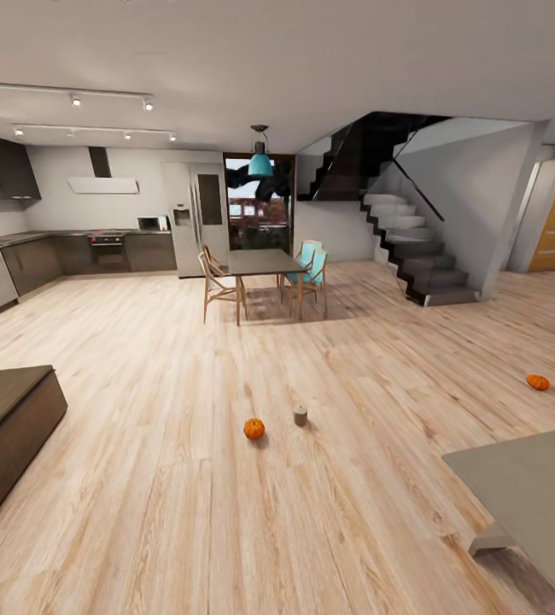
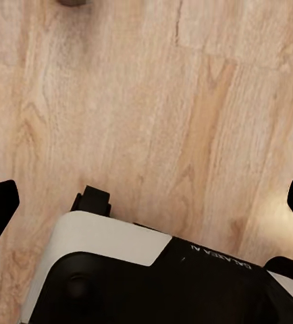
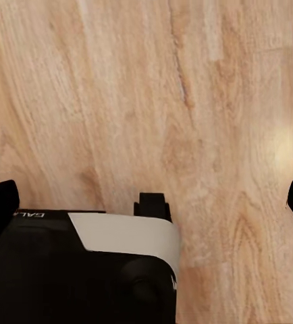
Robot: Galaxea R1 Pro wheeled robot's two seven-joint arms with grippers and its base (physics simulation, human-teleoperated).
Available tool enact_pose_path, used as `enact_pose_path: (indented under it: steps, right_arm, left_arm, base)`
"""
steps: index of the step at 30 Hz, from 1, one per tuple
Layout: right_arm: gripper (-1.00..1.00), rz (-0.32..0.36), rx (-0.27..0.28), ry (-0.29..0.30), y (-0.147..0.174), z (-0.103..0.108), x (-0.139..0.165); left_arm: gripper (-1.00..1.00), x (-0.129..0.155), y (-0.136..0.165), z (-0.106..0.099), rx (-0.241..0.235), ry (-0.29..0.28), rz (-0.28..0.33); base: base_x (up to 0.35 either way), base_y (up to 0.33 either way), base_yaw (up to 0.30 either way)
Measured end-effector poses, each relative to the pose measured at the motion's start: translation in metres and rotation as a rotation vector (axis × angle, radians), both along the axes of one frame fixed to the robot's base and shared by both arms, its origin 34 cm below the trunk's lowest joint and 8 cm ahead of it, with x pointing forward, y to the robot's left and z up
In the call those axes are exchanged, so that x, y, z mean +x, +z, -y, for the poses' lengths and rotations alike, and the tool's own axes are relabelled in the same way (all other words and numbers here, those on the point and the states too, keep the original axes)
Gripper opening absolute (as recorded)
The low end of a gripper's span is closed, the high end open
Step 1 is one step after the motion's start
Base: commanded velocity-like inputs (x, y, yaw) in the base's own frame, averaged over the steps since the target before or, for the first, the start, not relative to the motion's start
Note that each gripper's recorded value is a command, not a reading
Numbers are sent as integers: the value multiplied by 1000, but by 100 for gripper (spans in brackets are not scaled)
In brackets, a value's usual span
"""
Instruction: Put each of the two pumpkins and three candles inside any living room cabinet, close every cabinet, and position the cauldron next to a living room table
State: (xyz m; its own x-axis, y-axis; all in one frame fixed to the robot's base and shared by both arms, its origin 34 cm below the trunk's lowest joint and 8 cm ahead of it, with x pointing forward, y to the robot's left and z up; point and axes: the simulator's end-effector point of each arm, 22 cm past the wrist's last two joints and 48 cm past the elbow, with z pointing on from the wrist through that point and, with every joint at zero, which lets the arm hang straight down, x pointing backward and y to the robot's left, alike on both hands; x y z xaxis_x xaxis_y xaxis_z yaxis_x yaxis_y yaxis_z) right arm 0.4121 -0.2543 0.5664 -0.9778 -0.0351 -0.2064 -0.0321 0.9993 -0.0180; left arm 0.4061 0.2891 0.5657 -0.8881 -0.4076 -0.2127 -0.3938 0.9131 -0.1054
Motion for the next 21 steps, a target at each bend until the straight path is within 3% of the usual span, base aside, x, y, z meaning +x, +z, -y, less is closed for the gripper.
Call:
enact_pose_path:
  steps: [3, 12, 21]
  right_arm:
    - [100, 21, -2, 4, 10, 0, 15]
    - [100, 34, 3, 5, 24, -3, 21]
    - [100, 37, 10, 10, 35, -6, 20]
  left_arm:
    - [100, 26, 14, 2, -3, 2, 37]
    - [100, 55, 37, 3, -4, 0, 75]
    - [100, 57, 50, 3, -1, -9, 74]
  base:
    - [0, 0, 0]
    - [0, 0, 0]
    - [0, 0, 0]
